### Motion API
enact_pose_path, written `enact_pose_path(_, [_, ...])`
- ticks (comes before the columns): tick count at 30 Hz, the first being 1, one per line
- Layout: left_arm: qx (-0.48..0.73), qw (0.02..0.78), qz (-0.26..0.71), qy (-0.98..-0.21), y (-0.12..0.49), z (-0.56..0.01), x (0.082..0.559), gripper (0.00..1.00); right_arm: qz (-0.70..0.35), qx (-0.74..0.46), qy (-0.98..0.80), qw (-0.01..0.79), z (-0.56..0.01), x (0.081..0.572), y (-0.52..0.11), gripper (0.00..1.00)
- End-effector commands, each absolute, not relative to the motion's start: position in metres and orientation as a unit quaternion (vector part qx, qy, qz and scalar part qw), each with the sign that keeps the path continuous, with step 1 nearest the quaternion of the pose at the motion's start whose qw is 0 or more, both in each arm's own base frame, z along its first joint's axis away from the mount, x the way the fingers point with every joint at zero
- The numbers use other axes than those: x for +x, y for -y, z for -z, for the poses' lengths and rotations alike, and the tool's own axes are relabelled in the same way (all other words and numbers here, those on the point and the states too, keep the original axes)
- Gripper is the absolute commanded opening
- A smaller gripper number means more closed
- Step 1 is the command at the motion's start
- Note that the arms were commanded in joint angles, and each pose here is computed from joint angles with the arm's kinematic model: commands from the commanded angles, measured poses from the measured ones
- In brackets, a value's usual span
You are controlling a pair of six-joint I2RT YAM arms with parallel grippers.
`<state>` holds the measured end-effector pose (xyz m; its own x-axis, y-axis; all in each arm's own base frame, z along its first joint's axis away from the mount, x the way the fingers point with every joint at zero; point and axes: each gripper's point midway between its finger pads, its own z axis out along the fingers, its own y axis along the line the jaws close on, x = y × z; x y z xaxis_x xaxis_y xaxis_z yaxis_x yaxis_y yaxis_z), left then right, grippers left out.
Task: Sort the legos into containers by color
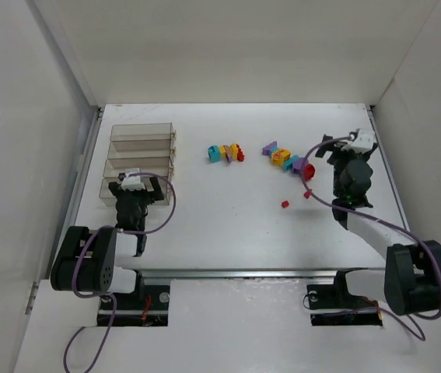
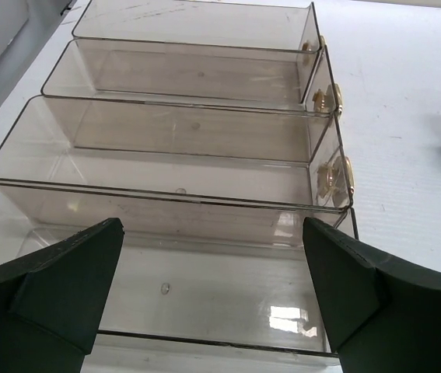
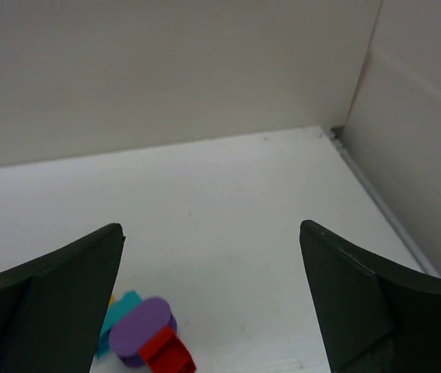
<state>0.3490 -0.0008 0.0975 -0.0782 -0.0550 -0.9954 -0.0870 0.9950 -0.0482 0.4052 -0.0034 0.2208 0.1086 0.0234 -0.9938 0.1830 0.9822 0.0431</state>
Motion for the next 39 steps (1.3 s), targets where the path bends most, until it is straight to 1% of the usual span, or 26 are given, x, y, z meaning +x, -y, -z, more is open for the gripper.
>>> enact_pose_path(1, [-0.044,0.775,0.000,-0.630,0.005,-0.173,0.361,1.00,0.092,0.067,-0.626,0.771,-0.291,0.400,0.013,1.00])
enact_pose_path(3, [-0.020,0.789,0.001,-0.614,0.011,-0.179,0.347,1.00,0.090,0.067,-0.587,0.802,-0.341,0.399,0.012,1.00])
enact_pose_path(5, [0.013,0.794,0.005,-0.608,0.022,-0.184,0.336,1.00,0.097,0.053,-0.590,0.800,-0.362,0.400,0.011,1.00])
enact_pose_path(6, [0.029,0.820,0.012,-0.571,0.028,-0.217,0.323,1.00,0.093,0.024,-0.591,0.801,-0.374,0.403,0.003,1.00])
enact_pose_path(7, [0.077,0.822,0.013,-0.564,0.041,-0.233,0.322,1.00,0.093,0.006,-0.573,0.814,-0.412,0.402,-0.004,1.00])
enact_pose_path(8, [0.198,0.750,0.048,-0.629,0.076,-0.194,0.321,1.00,0.116,-0.030,-0.608,0.785,-0.399,0.411,-0.008,1.00])
enact_pose_path(9, [0.300,0.761,-0.006,-0.576,0.085,-0.245,0.327,1.00,0.139,-0.032,-0.615,0.776,-0.405,0.412,-0.006,1.00])
enact_pose_path(10, [0.344,0.755,-0.006,-0.558,0.096,-0.265,0.318,1.00,0.148,-0.035,-0.604,0.783,-0.429,0.410,-0.018,1.00])
enact_pose_path(11, [0.362,0.723,0.013,-0.588,0.102,-0.256,0.315,1.00,0.170,-0.034,-0.603,0.779,-0.435,0.410,-0.020,1.00])
enact_pose_path(12, [0.355,0.738,0.002,-0.574,0.100,-0.294,0.317,1.00,0.212,-0.058,-0.607,0.764,-0.432,0.414,-0.022,1.00])
enact_pose_path(14, [0.362,0.727,0.000,-0.583,0.101,-0.308,0.321,1.00,0.227,-0.075,-0.601,0.762,-0.444,0.416,-0.040,1.00])
enact_pose_path(15, [0.370,0.703,0.002,-0.607,0.102,-0.301,0.324,1.00,0.222,-0.070,-0.613,0.755,-0.436,0.425,-0.047,1.00])
enact_pose_path(16, [0.362,0.713,-0.009,-0.601,0.099,-0.332,0.329,1.00,0.209,-0.055,-0.621,0.753,-0.434,0.427,-0.056,1.00])
enact_pose_path(18, [0.363,0.663,0.018,-0.654,0.106,-0.314,0.347,1.00,0.164,-0.055,-0.626,0.761,-0.457,0.433,-0.074,1.00])
enact_pose_path(19, [0.365,0.670,0.019,-0.646,0.111,-0.342,0.353,1.00,0.134,-0.086,-0.677,0.718,-0.424,0.446,-0.091,1.00])
enact_pose_path(21, [0.378,0.622,0.038,-0.685,0.122,-0.320,0.367,1.00,0.074,-0.122,-0.687,0.712,-0.439,0.452,-0.118,1.00])
enact_pose_path(23, [0.385,0.621,0.035,-0.682,0.129,-0.326,0.373,1.00,0.039,-0.126,-0.752,0.646,-0.392,0.462,-0.133,1.00])
enact_pose_path(25, [0.406,0.620,0.030,-0.671,0.139,-0.323,0.371,1.00,0.011,-0.120,-0.780,0.615,-0.385,0.462,-0.143,1.00])
enact_pose_path(26, [0.417,0.617,0.023,-0.667,0.142,-0.316,0.370,1.00,-0.002,-0.106,-0.827,0.552,-0.344,0.458,-0.146,1.00])
enact_pose_path(28, [0.421,0.616,0.021,-0.665,0.151,-0.314,0.368,1.00,-0.010,-0.078,-0.867,0.491,-0.307,0.446,-0.146,0.98])
enact_pose_path(29, [0.414,0.619,0.023,-0.667,0.153,-0.316,0.368,1.00,-0.019,-0.049,-0.888,0.458,-0.284,0.436,-0.145,0.94])
enact_pose_path(32, [0.393,0.621,0.036,-0.678,0.156,-0.303,0.370,1.00,-0.035,-0.052,-0.939,0.337,-0.199,0.391,-0.147,0.82])
enact_pose_path(33, [0.384,0.622,0.044,-0.681,0.157,-0.294,0.371,1.00,-0.046,-0.036,-0.955,0.292,-0.167,0.368,-0.147,0.76])
enact_pose_path(34, [0.377,0.614,0.045,-0.692,0.155,-0.284,0.370,1.00,-0.063,-0.030,-0.952,0.297,-0.171,0.368,-0.152,0.76])
enact_pose_path(35, [0.371,0.620,0.048,-0.690,0.155,-0.284,0.368,1.00,-0.061,-0.029,-0.963,0.261,-0.143,0.352,-0.149,0.73])
enact_pose_path(39, [0.356,0.619,0.054,-0.698,0.154,-0.273,0.367,1.00,-0.064,-0.003,-0.971,0.232,-0.120,0.333,-0.146,0.72])
